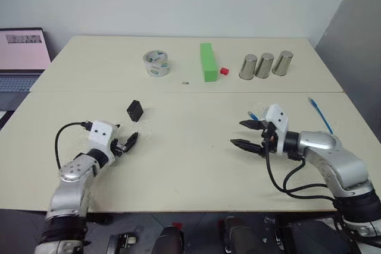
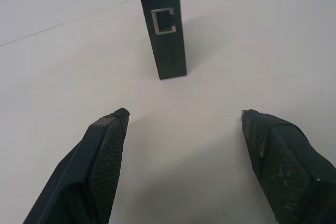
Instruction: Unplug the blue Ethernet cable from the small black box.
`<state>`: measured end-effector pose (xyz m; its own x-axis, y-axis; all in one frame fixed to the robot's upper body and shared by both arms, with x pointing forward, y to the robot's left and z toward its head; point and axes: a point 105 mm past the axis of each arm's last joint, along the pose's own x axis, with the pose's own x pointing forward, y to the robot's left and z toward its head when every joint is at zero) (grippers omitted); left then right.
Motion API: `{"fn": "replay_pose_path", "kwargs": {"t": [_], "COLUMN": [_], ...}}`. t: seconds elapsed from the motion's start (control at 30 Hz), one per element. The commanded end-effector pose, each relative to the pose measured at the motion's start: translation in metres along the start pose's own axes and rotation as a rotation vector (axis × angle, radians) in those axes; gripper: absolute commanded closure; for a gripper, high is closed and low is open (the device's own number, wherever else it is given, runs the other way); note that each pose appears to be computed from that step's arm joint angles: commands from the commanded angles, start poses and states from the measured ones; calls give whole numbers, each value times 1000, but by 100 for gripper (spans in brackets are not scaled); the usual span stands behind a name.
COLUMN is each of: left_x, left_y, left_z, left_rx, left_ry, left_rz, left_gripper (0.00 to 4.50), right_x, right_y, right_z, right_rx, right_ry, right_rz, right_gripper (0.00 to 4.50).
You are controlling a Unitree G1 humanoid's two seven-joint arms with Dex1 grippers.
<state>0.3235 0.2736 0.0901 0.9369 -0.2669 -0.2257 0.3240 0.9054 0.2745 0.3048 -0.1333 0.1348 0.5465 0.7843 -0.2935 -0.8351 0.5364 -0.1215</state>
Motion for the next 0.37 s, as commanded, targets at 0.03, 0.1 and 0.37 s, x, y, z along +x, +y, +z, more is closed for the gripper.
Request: {"fn": "replay_pose_path", "kwargs": {"t": [0.03,0.1,0.37], "left_x": [-9,-12,-18], "left_y": [-2,1,10], "left_z": [35,44,59], "left_rx": [33,50,74], "left_ry": [-47,-46,-29], "left_rz": [-111,-141,-203], "left_gripper": [86,86,86], "right_x": [-23,-32,-49], "right_y": [-16,-20,-36], "right_z": [9,6,10], "right_rx": [-33,-33,-52], "right_ry": [-25,-9,10], "right_rz": [-71,-88,-134], "right_gripper": [77,77,77]}}
